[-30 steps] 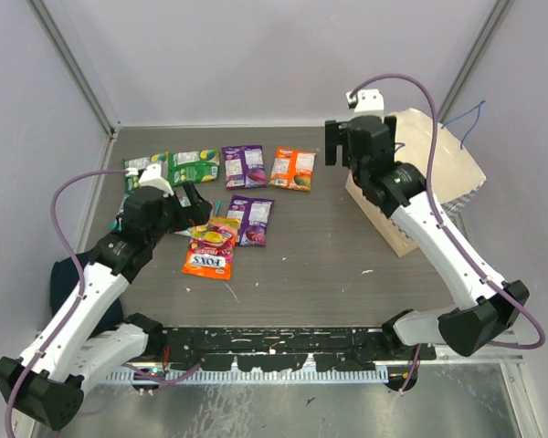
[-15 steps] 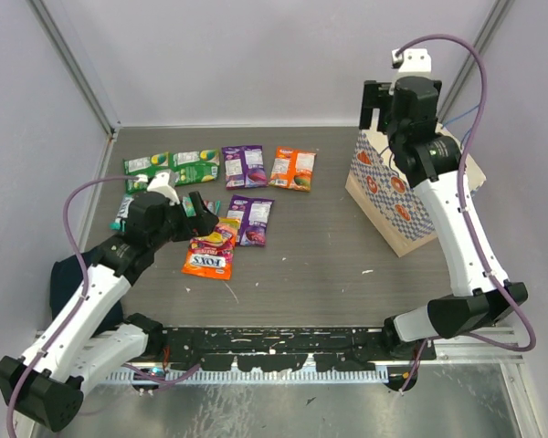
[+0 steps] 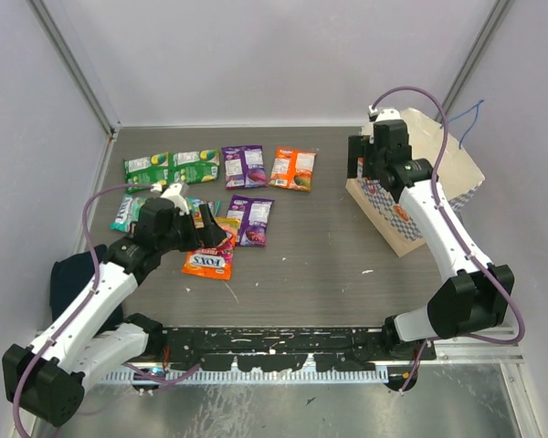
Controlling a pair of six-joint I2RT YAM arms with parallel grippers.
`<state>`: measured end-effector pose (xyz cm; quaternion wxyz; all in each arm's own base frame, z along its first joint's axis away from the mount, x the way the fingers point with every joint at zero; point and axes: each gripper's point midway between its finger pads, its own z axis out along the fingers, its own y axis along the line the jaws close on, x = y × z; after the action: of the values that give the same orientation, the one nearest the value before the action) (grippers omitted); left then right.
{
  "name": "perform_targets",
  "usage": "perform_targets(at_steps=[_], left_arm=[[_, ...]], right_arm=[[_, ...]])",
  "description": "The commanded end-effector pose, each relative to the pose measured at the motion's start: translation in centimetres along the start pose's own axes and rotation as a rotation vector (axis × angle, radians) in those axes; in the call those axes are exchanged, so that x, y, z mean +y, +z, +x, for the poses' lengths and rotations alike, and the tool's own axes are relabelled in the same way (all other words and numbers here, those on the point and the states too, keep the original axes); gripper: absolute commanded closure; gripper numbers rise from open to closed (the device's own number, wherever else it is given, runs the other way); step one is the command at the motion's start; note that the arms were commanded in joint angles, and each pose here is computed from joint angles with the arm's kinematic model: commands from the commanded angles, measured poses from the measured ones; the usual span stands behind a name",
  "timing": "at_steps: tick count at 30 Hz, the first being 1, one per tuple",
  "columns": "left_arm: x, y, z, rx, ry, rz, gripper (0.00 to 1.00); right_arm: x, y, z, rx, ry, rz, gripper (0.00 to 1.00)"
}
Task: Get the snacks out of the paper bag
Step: Pick up the paper bag from the center of the board.
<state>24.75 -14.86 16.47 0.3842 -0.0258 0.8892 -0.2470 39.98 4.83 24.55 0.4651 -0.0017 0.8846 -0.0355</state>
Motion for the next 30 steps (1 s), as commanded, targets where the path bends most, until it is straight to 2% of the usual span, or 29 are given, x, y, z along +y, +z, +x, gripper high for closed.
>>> perform_targets(at_steps=[1,5,9,15,22,23,24,25,30], left_arm=[[-1.4,0.3,-0.5,-0.021,0.002,0.082,0.02],[-1.5,0.5,-0.2,-0.016,-0.003,0.091,0.02],[-1.5,0.6,-0.3,-0.016,-0.004,0.091,0.02],[-1.6,0.6,-0.4,-0.018,-0.009,0.093,0.02],[-1.8,0.8,-0.8,-0.021,-0.020,0.091,0.02],[-1.8,0.9,-0.9,-0.020,-0.022,0.091,0.02],[-1.9,0.9,-1.0,-0.021,-0.022,0.091,0.02],[-1.9,0.9,-1.1,-0.022,-0.023,0.092,0.02],[-2.4,0.8,-2.0,-0.026,-0.025,0.093,0.02]], right_arm=[[1.2,0.8,-0.4,-0.033,0.043,-0.053,0.10],[1.3,1.3,0.4,-0.016,0.052,-0.055,0.17],[1.3,1.1,0.1,-0.031,0.065,-0.053,0.33],[0.9,0.7,-0.8,-0.052,0.074,-0.036,0.46],[0.7,-0.9,-4.4,-0.115,0.068,-0.040,0.79],[0.7,-1.2,-5.1,-0.124,0.065,-0.040,0.85],[0.7,-1.4,-5.7,-0.131,0.061,-0.040,0.95],[0.6,-1.7,-6.4,-0.142,0.059,-0.040,0.99],[-0.5,-2.8,-10.6,-0.210,0.060,0.020,1.00]])
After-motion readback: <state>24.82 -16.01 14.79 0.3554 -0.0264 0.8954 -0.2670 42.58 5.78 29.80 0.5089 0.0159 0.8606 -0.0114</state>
